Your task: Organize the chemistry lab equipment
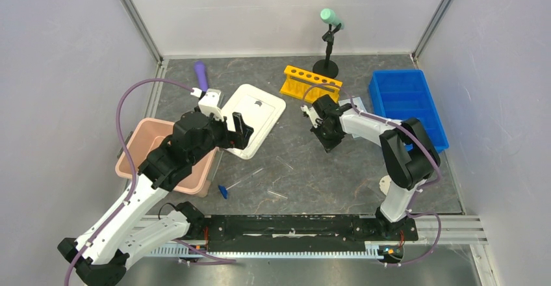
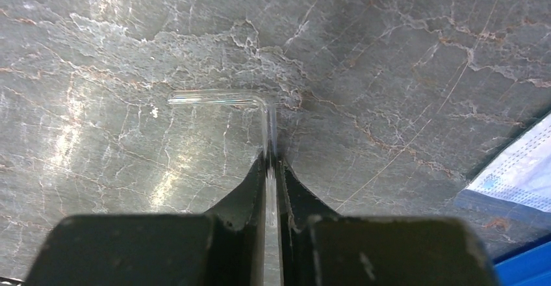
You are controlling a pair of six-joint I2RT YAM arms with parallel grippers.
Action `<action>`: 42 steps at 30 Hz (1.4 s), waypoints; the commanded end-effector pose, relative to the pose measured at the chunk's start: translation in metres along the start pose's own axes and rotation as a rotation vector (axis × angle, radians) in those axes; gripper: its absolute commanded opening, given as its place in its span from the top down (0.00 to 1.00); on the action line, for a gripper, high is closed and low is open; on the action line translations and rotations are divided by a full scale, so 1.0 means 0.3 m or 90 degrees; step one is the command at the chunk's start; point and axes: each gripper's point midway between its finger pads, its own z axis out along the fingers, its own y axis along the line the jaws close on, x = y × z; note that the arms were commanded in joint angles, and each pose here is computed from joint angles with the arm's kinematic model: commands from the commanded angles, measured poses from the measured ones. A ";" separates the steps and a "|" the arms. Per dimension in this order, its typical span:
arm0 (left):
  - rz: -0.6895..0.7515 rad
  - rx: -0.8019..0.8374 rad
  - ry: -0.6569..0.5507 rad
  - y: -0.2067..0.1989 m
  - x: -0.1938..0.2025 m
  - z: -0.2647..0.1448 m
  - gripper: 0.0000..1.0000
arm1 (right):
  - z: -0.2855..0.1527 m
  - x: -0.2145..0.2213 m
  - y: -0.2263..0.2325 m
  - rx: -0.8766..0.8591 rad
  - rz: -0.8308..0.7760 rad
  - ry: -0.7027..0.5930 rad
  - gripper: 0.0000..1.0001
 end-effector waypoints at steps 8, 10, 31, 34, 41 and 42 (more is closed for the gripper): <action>0.028 -0.004 -0.013 0.008 -0.011 0.005 0.00 | -0.067 -0.031 -0.062 -0.013 0.124 -0.069 0.91; 0.028 0.000 -0.009 0.004 -0.008 0.009 0.00 | -0.108 -0.066 -0.096 -0.015 0.169 -0.113 0.91; 0.026 0.002 -0.009 0.002 -0.006 0.006 0.00 | -0.509 0.008 -0.634 0.114 0.689 -0.481 0.89; 0.026 0.003 -0.007 0.001 -0.004 0.009 0.00 | -0.526 0.062 -0.683 0.135 0.740 -0.505 0.89; 0.025 0.004 -0.006 0.000 -0.003 0.009 0.00 | -0.512 0.226 -0.759 0.185 0.877 -0.535 0.89; 0.025 0.006 -0.005 -0.002 -0.003 0.010 0.00 | -0.502 0.242 -0.763 0.183 0.897 -0.536 0.89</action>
